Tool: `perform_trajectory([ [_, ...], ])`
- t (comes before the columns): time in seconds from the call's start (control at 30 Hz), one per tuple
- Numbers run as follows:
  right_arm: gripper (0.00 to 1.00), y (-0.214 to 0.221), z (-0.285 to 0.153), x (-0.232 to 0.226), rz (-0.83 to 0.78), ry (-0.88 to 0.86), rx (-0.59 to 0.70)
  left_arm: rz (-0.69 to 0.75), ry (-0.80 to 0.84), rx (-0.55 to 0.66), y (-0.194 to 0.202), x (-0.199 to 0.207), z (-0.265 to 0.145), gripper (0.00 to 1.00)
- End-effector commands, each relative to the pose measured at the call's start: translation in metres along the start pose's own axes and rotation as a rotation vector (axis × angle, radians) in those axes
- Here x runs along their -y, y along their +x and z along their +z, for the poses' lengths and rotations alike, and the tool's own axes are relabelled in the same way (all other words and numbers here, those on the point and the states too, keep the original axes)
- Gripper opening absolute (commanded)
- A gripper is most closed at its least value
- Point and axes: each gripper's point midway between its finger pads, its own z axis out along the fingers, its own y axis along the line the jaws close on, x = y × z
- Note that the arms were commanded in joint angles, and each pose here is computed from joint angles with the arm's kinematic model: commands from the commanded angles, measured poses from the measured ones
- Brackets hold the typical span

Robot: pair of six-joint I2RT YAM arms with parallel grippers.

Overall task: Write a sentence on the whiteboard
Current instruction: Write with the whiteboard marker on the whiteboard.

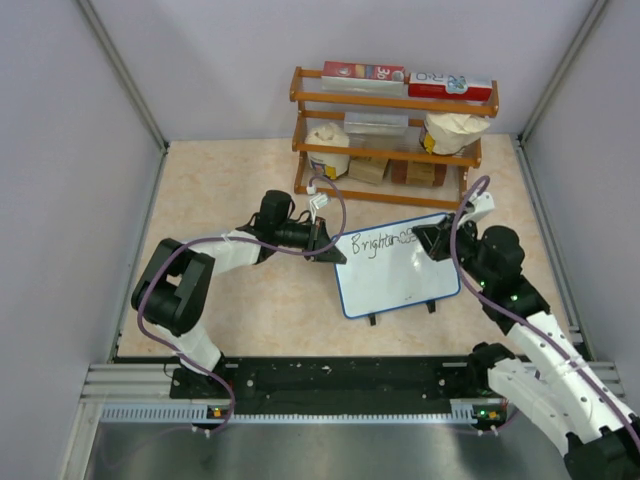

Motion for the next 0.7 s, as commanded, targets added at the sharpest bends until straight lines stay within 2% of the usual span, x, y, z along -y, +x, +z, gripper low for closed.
perform_trajectory([
  [0.0,0.00,-0.023,-0.002,-0.019,-0.085,-0.002,0.064,0.061,-0.183,-0.019,0.018,-0.041,0.000,0.00],
  [0.13,0.00,-0.025,-0.004,-0.021,-0.094,-0.001,0.090,0.057,-0.179,-0.023,0.018,-0.040,0.001,0.00],
  [0.53,0.00,0.011,0.012,-0.060,-0.145,-0.135,0.024,0.057,-0.185,-0.025,0.019,-0.042,0.001,0.00],
  [0.67,0.00,0.000,0.009,-0.029,-0.120,0.045,0.081,0.052,-0.182,-0.029,0.020,-0.043,0.002,0.00],
])
